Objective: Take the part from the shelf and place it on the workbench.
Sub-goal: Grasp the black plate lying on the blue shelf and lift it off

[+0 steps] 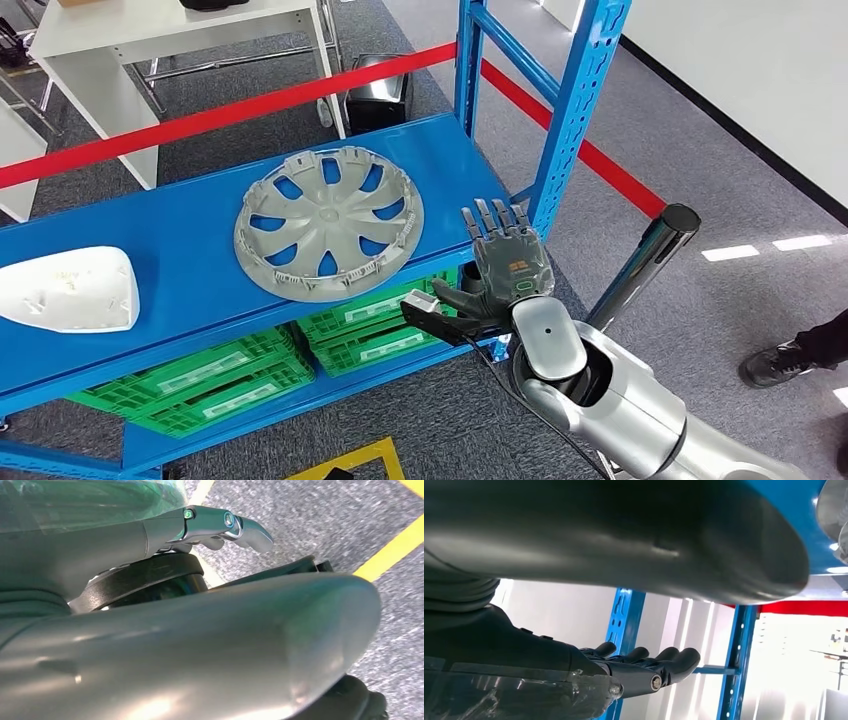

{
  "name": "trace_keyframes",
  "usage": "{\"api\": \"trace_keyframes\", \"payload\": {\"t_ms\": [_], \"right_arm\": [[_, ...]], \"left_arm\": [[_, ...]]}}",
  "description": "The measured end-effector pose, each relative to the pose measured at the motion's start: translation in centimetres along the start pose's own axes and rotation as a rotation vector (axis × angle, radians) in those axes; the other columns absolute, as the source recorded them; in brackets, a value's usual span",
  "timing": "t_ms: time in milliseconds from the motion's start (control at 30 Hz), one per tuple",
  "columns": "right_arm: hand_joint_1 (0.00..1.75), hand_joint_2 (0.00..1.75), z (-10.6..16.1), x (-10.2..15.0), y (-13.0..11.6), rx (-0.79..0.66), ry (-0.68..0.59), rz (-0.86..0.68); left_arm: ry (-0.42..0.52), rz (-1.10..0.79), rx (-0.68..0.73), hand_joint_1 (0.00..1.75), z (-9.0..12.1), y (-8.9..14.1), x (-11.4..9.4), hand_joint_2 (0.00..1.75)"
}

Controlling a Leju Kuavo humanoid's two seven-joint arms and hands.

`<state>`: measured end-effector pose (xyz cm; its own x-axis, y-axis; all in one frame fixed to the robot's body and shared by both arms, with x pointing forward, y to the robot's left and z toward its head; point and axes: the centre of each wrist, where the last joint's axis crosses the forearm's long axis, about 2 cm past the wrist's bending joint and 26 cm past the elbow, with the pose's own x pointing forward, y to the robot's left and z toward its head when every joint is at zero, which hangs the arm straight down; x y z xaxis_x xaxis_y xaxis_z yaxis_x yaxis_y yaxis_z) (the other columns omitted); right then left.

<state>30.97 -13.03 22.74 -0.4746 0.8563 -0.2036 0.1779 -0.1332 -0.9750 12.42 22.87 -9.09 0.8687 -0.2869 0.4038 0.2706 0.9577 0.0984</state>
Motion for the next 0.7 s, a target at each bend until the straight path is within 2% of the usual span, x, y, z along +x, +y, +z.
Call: {"api": "trace_keyframes", "payload": {"t_ms": [700], "right_arm": [[0.0,0.0,0.02,-0.28,0.05,-0.024,0.01,-0.037]], "left_arm": [[0.002,-0.006,-0.008,0.0,0.09,-0.35,-0.33,0.0]]}}
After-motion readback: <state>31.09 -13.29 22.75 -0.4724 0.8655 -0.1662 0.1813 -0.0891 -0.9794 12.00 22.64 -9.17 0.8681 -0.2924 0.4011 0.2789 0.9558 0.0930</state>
